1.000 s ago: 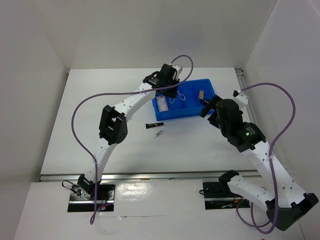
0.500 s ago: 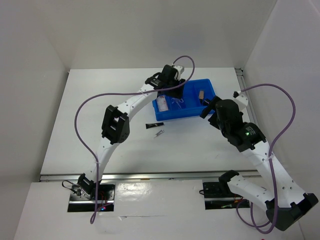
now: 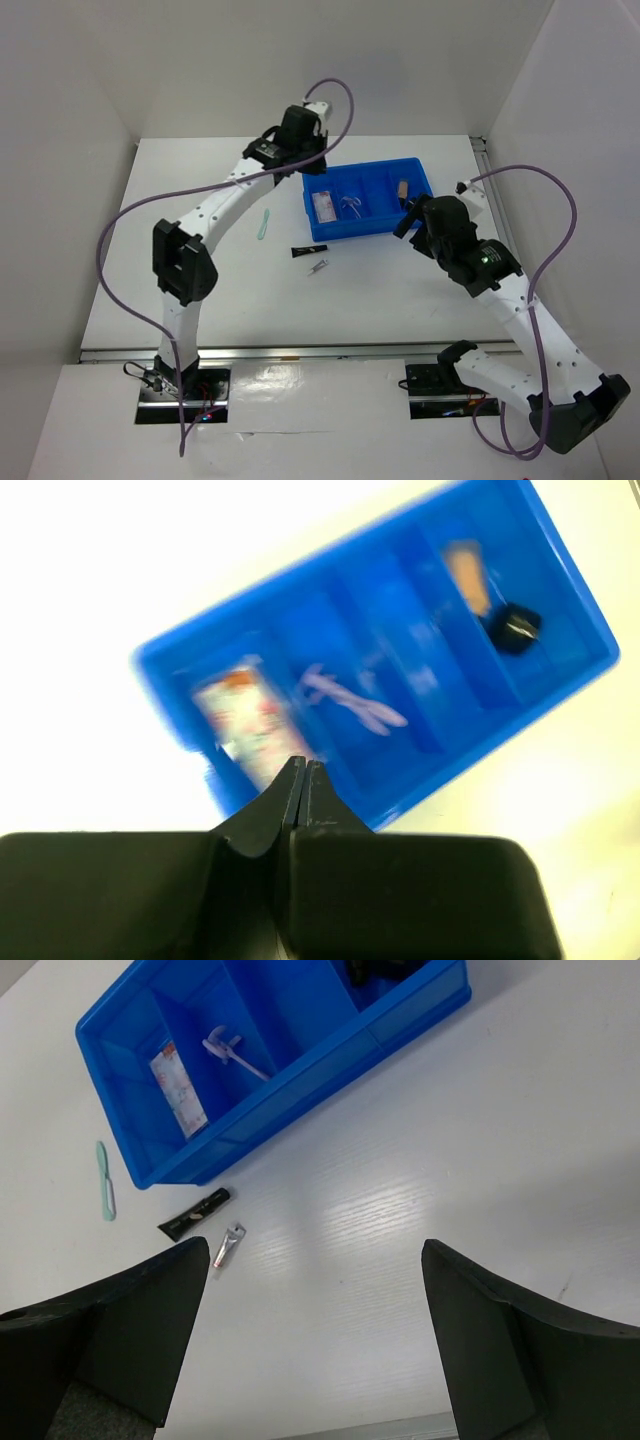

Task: Organize the makeup

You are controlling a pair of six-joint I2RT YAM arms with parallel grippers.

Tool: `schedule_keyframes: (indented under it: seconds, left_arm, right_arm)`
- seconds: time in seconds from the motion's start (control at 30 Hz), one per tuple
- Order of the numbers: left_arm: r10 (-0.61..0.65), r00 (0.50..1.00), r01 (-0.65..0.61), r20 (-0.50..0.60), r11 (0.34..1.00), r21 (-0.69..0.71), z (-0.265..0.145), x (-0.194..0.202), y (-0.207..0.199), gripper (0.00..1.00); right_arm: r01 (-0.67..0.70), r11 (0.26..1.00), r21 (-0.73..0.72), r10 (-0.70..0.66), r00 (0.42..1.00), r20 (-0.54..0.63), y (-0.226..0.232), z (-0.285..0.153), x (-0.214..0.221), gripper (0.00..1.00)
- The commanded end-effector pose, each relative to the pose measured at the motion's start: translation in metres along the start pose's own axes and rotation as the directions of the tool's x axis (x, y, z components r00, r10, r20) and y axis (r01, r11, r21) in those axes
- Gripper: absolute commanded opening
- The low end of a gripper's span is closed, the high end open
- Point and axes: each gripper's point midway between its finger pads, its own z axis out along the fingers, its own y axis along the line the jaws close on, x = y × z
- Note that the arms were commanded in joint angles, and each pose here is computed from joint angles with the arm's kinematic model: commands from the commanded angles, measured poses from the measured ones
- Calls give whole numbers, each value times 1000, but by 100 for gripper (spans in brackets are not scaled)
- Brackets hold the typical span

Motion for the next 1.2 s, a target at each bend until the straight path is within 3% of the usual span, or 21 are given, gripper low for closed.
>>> schedule_keyframes:
  seconds: [0.0, 0.07, 0.17, 0.2, 0.33, 0.43, 0.57, 0.67, 0.87, 1.17]
  left_arm:
    - [-81, 997, 81, 7, 994, -80, -16, -5, 42, 0]
    - [-108, 994, 107, -10, 994, -26, -16, -4, 35, 0]
    - [-151, 987, 152, -51, 988, 2, -11, 4, 28, 0]
    - [-162, 986, 162, -46, 987, -8, -13, 1, 29, 0]
    - [-261, 962, 249, -81, 960, -129, -14, 19, 70, 0]
    - [-342, 928, 317, -146, 933, -170, -24, 47, 104, 0]
    - [-376, 916, 346, -139, 916, -201, -44, 64, 127, 0]
    - [-373, 918, 343, -133, 917, -205, -52, 67, 131, 0]
    - [-362, 919, 321, -159, 918, -234, -56, 79, 135, 0]
    - [-345, 925, 298, -162, 920, -255, -60, 82, 140, 0]
  right_arm:
    - [6, 999, -38, -5, 1000, 10, 8, 6, 0, 94]
    - [31, 997, -70, -32, 999, -4, 17, 13, 3, 94]
    - [122, 981, -150, -129, 991, -37, 43, 28, 7, 82]
    - [146, 975, -168, -156, 987, -49, 51, 34, 8, 62]
    - [305, 936, -175, -327, 939, -107, 77, 75, 15, 19]
    - [352, 919, -179, -374, 921, -110, 97, 109, 12, 6]
    - [339, 908, -246, -369, 925, -89, 131, 143, -3, 4]
    - [341, 910, -235, -381, 912, -151, 134, 185, 7, 4]
    - [327, 913, -244, -376, 907, -192, 141, 229, 18, 4]
    - [328, 917, -227, -378, 895, -237, 126, 242, 35, 4]
